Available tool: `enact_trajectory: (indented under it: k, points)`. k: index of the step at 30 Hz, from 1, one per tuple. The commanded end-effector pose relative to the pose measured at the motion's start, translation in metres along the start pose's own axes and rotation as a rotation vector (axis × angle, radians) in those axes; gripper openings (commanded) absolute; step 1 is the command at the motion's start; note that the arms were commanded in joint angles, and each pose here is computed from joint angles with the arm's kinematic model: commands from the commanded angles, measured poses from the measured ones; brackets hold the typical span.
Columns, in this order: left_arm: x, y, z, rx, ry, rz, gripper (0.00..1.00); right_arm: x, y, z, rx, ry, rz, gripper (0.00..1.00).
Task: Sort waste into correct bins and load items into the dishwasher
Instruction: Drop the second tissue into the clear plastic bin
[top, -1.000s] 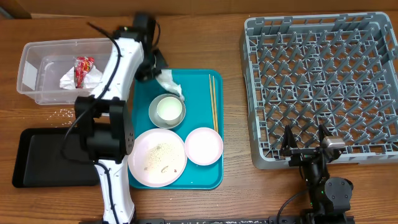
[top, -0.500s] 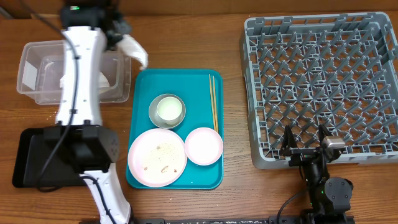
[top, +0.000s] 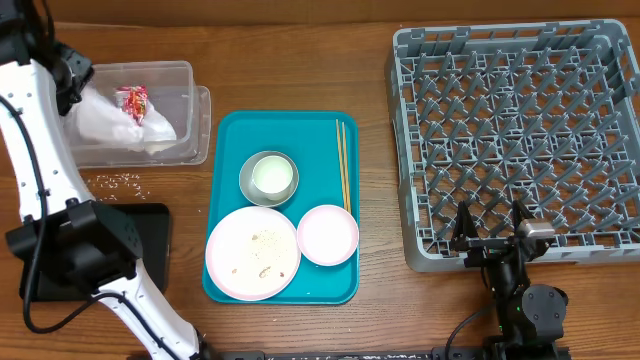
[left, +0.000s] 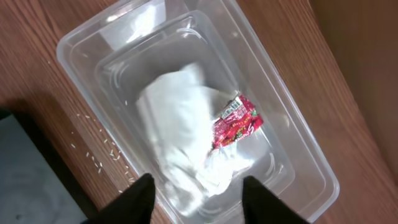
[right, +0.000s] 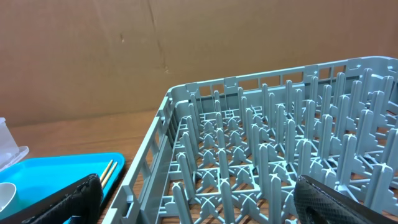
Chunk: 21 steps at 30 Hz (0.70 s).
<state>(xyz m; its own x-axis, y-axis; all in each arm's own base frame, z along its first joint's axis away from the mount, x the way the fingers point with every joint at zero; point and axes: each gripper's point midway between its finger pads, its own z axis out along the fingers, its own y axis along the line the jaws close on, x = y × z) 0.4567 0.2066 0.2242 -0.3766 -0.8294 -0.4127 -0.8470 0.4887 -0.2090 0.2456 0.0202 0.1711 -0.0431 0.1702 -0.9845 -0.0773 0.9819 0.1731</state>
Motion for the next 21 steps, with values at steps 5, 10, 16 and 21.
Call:
enact_trajectory:
  k: [5,10,16,21]
  points:
    - [0.038,-0.025,0.009,0.159,0.197,0.135,0.47,0.001,-0.002,0.000,0.009,-0.008,-0.004,1.00]
    - [0.092,-0.079,-0.026,0.577,0.400,0.440,0.49,0.001,-0.002,0.000,0.009,-0.008,-0.004,1.00]
    - [0.179,-0.098,-0.055,0.645,0.569,0.755,0.52,0.001,-0.002,0.000,0.009,-0.008,-0.004,1.00]
    - [0.224,-0.105,-0.049,0.397,0.522,0.914,0.54,0.001,-0.002,0.000,0.009,-0.008,-0.004,1.00]
